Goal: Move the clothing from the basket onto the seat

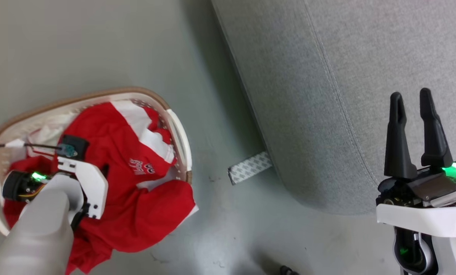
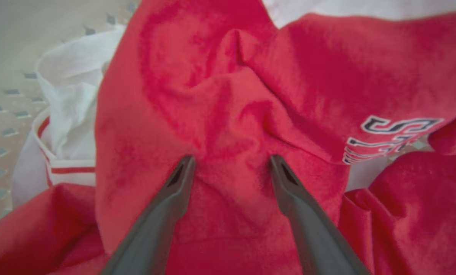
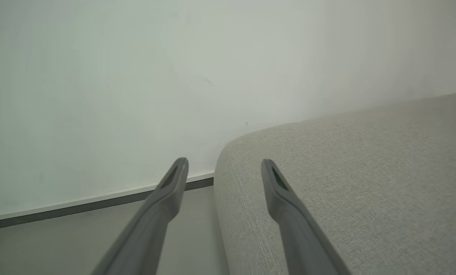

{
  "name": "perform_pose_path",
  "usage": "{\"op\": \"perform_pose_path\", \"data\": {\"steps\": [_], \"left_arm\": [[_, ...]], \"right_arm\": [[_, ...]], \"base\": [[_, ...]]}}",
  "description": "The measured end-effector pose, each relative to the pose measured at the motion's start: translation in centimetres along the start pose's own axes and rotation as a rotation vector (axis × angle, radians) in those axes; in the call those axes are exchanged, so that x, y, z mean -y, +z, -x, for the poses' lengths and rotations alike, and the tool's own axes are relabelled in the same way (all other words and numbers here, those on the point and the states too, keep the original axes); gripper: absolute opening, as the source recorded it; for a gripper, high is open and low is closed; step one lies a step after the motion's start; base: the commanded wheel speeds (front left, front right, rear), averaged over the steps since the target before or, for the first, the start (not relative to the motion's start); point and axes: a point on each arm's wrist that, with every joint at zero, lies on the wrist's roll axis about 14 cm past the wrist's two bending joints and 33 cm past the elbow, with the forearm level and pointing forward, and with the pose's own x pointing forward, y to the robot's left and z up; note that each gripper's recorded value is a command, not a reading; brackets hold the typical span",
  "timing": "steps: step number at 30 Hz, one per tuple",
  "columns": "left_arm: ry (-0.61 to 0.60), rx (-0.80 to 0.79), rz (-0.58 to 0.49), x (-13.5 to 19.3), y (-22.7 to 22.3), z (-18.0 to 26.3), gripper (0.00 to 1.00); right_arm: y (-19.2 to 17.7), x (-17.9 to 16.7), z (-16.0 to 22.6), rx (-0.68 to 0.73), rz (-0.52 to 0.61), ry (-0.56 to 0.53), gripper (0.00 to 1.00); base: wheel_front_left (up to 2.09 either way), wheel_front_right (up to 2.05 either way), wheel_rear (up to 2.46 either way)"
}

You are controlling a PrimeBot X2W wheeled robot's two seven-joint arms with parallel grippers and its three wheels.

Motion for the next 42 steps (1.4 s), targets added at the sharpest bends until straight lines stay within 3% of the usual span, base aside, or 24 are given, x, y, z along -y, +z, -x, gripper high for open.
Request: {"op": "perform_pose_path", "data": {"steps": [11,12,13,14,22,26,42], "left_arm": [[-0.057,-0.187,-0.128,1.2,-4.2,-1.9,1.00],[-0.058,-0.189,-0.132,1.2,-4.3,-2.0,0.74],[-0.060,-0.184,-0.135,1.3,-4.2,-2.0,0.04],[-0.062,-0.174,-0.136,1.3,-4.1,-2.0,0.00],[-0.057,-0.037,-0.105,1.6,-0.7,-1.3,0.00],[-0.084,0.079,-0.087,3.8,2.8,0.2,0.00],[-0.030,0.461,-0.027,6.8,11.7,12.6,0.00]], "right_arm": [[-2.0,1.0,0.1,-0.052,0.021,-0.034,1.00],[-2.1,1.0,0.1,-0.055,0.021,-0.034,1.00],[-2.2,1.0,0.1,-0.057,0.021,-0.034,1.00],[-2.2,1.0,0.1,-0.057,0.020,-0.033,1.00],[-0.8,-0.5,-0.6,-0.018,0.009,0.018,1.00],[0.9,-0.7,-0.6,0.025,0.036,0.033,1.00],[5.8,-4.7,1.2,0.164,0.026,0.159,1.00]], "base": [[0.00,0.00,0.00],[0.00,0.00,0.00],[0.00,0.00,0.00],[0.00,0.00,0.00],[0.00,0.00,0.00],[0.00,0.00,0.00],[0.00,0.00,0.00]]}}
